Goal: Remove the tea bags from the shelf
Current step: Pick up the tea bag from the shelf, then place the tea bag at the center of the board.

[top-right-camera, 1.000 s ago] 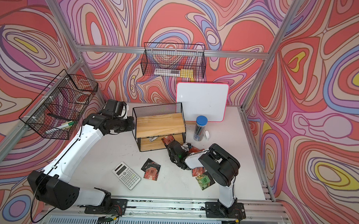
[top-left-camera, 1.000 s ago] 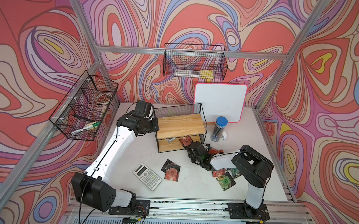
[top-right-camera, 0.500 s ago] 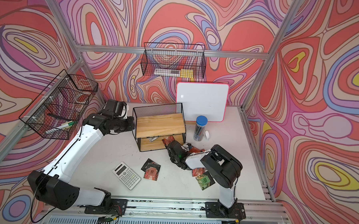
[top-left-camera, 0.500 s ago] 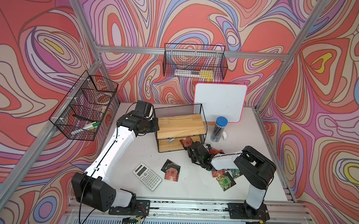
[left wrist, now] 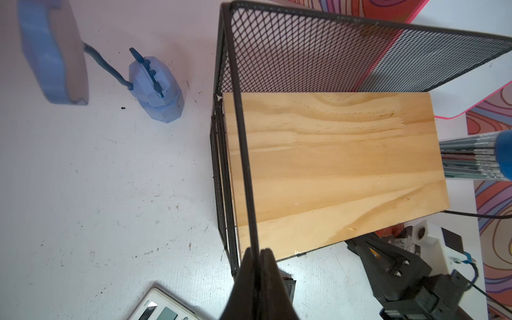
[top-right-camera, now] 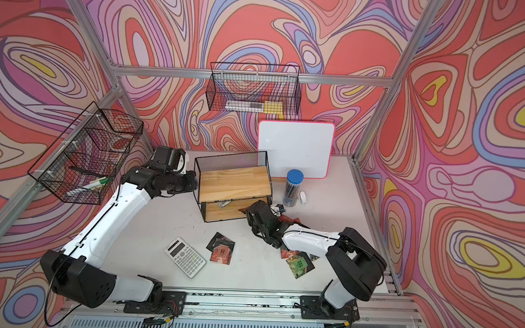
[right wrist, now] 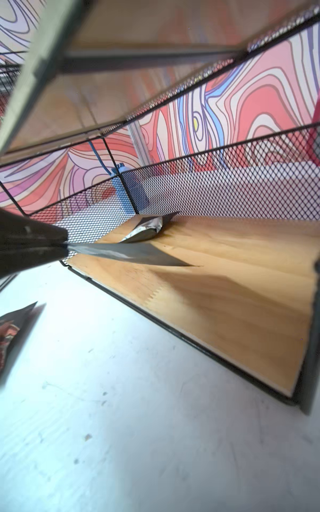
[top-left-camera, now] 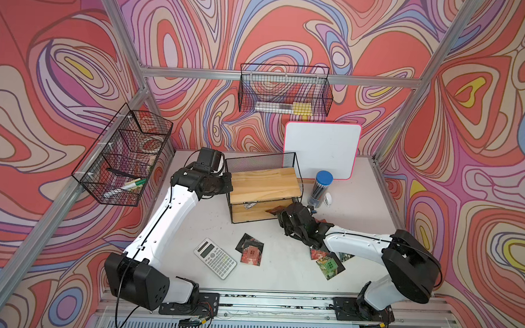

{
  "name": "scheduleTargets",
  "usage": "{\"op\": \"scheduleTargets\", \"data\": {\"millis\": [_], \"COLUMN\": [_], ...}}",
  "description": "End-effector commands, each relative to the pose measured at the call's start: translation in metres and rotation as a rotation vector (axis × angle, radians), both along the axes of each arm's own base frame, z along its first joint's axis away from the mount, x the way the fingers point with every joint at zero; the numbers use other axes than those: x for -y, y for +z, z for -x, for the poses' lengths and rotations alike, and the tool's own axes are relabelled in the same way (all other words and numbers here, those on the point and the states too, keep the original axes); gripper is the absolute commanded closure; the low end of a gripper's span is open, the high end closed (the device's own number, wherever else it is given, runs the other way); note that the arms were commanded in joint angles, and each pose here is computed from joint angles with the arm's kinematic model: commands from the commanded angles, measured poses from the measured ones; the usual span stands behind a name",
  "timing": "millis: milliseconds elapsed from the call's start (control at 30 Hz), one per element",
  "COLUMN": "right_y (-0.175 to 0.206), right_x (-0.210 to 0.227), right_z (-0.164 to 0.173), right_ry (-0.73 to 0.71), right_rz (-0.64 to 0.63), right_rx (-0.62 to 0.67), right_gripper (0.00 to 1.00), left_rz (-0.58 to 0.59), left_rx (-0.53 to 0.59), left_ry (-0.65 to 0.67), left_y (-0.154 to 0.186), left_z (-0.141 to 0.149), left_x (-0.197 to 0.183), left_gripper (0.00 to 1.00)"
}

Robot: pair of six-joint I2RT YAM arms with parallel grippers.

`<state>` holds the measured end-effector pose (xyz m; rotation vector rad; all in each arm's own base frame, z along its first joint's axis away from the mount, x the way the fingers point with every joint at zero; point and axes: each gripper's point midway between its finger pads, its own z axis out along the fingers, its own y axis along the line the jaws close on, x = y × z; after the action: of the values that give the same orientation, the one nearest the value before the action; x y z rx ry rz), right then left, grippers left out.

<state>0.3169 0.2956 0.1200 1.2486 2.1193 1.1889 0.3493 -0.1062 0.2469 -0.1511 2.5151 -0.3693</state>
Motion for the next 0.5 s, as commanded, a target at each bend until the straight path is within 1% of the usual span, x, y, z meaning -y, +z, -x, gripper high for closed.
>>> {"op": "scheduleTargets", "data": {"millis": [0, 133, 200, 333, 467], "right_y": [-0.004, 0.011, 0.015, 0.019, 0.021], "right_x": [0.008, 0.015, 0.020, 0.034, 0.041], "right_z": [0.024, 0.045, 0.057, 0.081, 0.095], "right_ry": [0.060, 0.142, 0.161, 0.169, 0.179], "right_rz": [0.017, 0.020, 0.013, -0.009, -0.020], "right_rx": [-0.049, -0.039, -0.055, -0.091, -0.108], "right_gripper": [1.00, 1.00, 1.00, 1.00, 1.00], "left_rz": [0.003, 0.004, 0.009, 0.016, 0.022], "left_rx": [-0.043, -0.048, -0.050, -0.058, -0.062], "left_ry": [-0.089, -0.082, -0.085, -0.088, -0.088], "left_y": [-0.011, -0.011, -0.012, -0.014, -0.013], "left_z": [0.014, 0.016, 0.018, 0.020, 0.022], "left_x": [0.010, 0.009, 0.009, 0.010, 0.011], "left_gripper": [1.00, 1.00, 1.00, 1.00, 1.00]}}
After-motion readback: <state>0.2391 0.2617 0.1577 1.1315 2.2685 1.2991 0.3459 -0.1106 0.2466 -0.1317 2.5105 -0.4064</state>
